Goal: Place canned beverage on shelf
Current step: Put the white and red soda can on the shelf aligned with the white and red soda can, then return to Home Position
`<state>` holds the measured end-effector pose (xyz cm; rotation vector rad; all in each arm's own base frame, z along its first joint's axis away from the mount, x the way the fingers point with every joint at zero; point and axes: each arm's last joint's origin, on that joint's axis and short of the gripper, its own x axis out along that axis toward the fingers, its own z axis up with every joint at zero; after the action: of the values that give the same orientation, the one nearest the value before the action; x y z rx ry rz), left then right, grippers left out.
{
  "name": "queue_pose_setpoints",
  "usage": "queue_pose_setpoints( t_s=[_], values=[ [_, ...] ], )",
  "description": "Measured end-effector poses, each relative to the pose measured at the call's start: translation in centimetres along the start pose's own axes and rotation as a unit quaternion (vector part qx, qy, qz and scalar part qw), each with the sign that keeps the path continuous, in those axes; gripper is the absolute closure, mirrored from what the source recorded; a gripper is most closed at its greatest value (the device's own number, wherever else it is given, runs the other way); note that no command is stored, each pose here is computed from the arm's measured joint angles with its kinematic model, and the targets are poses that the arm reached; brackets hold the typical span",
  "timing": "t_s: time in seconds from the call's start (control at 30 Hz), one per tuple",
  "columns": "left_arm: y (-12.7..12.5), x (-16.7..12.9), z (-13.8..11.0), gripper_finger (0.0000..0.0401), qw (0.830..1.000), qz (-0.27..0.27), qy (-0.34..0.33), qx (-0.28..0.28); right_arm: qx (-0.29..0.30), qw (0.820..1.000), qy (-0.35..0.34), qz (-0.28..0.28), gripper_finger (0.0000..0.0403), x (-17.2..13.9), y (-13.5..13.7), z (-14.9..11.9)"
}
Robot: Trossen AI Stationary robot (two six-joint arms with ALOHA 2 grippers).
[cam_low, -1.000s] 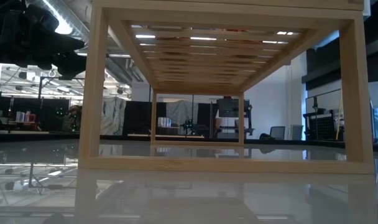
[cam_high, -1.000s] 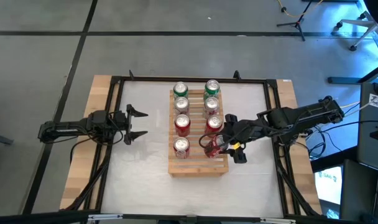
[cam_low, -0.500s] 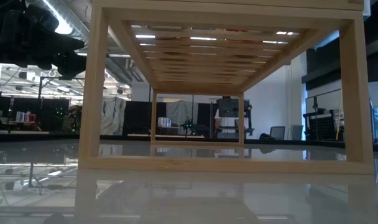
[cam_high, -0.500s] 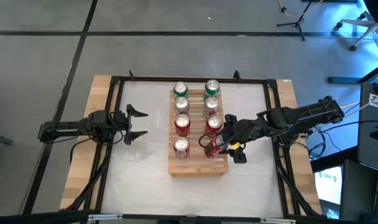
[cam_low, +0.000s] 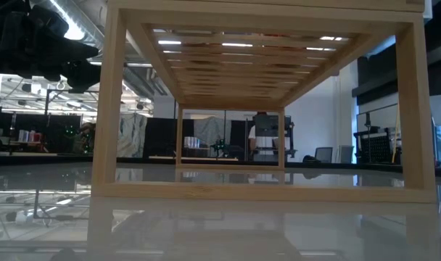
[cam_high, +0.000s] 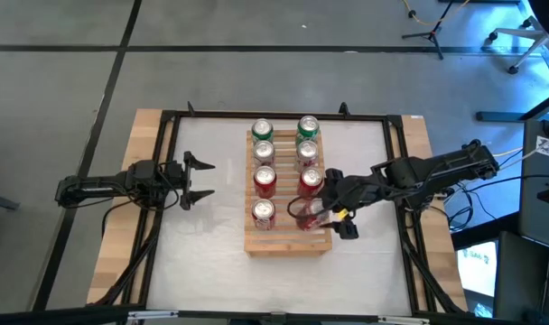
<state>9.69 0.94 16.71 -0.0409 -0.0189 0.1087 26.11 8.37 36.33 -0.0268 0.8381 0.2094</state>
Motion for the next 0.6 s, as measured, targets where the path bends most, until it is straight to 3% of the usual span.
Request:
queue_pose_setpoints(
  t_s=[0.13,0.6],
  values=[
    [0.00,0.00,0.00,0.0010,1.000,0.000,0.000,0.000,0.000,1.000,-0.002,0.001,0.0007,-0.03,0.03,0.04],
    [0.00,0.00,0.00,0.0010,1.000,0.000,0.000,0.000,-0.001,1.000,0.002,-0.003,0.0020,-0.09,-0.01,-0.05]
  ],
)
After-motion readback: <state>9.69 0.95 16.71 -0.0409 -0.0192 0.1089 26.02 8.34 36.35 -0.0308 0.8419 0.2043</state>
